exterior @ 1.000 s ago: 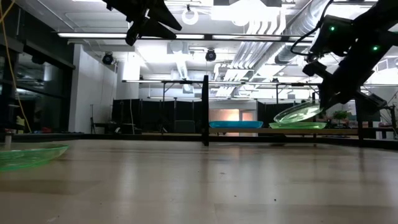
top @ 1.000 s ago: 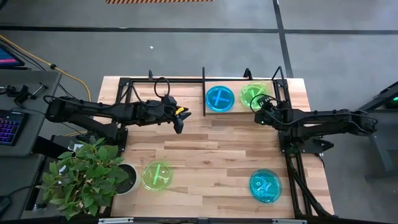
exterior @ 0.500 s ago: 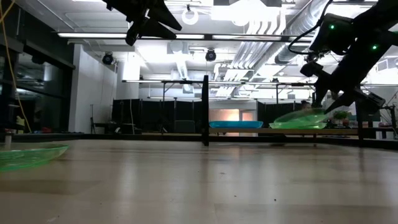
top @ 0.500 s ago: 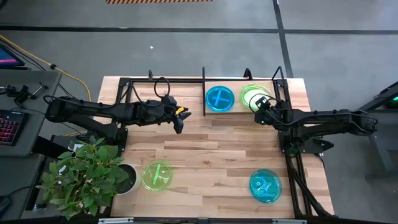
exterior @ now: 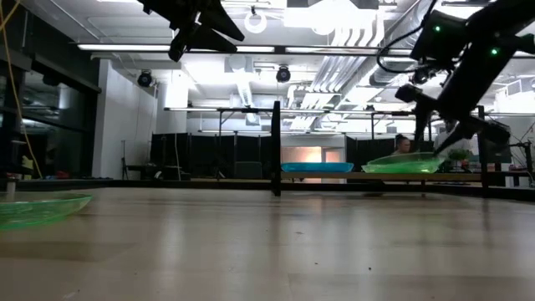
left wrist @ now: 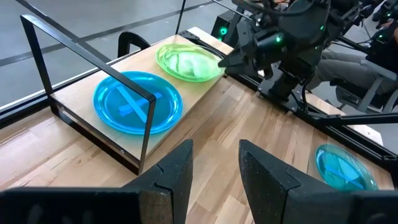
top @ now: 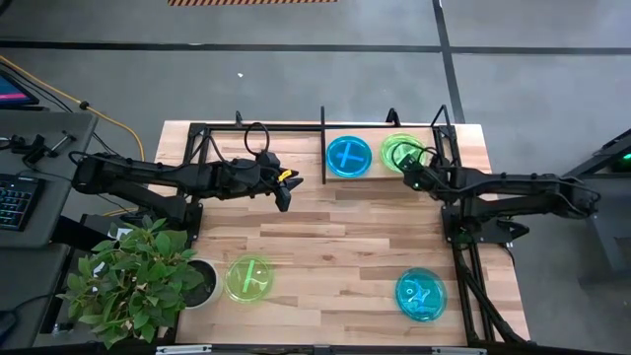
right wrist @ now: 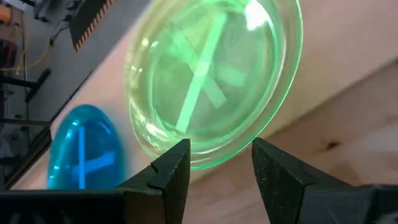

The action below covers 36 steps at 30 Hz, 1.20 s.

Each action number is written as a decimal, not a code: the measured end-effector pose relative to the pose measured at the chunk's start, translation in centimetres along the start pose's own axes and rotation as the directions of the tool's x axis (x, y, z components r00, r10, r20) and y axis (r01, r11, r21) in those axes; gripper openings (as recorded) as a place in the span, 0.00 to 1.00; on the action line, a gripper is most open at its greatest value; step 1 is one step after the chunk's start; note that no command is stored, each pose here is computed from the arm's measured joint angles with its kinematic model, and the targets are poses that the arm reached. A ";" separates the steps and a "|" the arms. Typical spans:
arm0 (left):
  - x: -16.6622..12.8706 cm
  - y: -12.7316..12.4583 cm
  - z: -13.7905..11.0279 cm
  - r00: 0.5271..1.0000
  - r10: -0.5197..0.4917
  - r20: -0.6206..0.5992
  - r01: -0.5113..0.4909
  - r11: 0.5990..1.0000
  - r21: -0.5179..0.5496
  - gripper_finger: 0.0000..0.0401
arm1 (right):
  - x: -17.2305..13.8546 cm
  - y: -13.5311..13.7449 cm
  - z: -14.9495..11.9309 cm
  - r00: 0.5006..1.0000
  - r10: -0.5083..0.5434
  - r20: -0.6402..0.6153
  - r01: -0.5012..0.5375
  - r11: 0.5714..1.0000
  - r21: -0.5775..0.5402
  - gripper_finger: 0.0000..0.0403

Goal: Place and stack plates onto a shelf
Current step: Stack the right green plate on top of the stacked green plates on the shelf, then stack the blue plate on top of the stacked blue plates on the shelf

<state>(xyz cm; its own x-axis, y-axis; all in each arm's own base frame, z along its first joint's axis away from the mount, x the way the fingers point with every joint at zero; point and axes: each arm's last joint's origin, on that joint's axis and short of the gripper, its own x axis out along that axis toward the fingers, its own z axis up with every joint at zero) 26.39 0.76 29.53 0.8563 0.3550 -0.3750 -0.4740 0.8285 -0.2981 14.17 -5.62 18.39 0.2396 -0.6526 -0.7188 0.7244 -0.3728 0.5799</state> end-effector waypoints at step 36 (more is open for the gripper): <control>0.0 -0.1 -0.1 0.999 -0.043 -0.022 0.042 0.998 -0.036 0.29 | -4.9 1.6 -5.1 0.402 0.003 -0.916 -0.729 0.607 -0.317 0.39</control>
<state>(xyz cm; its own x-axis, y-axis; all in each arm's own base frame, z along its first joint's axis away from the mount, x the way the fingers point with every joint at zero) 26.43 0.62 29.52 0.8713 0.3094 -0.3810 -0.4446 0.8265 -0.3454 17.50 0.34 20.91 0.6907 0.3408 -0.6378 0.4702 0.4585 0.7541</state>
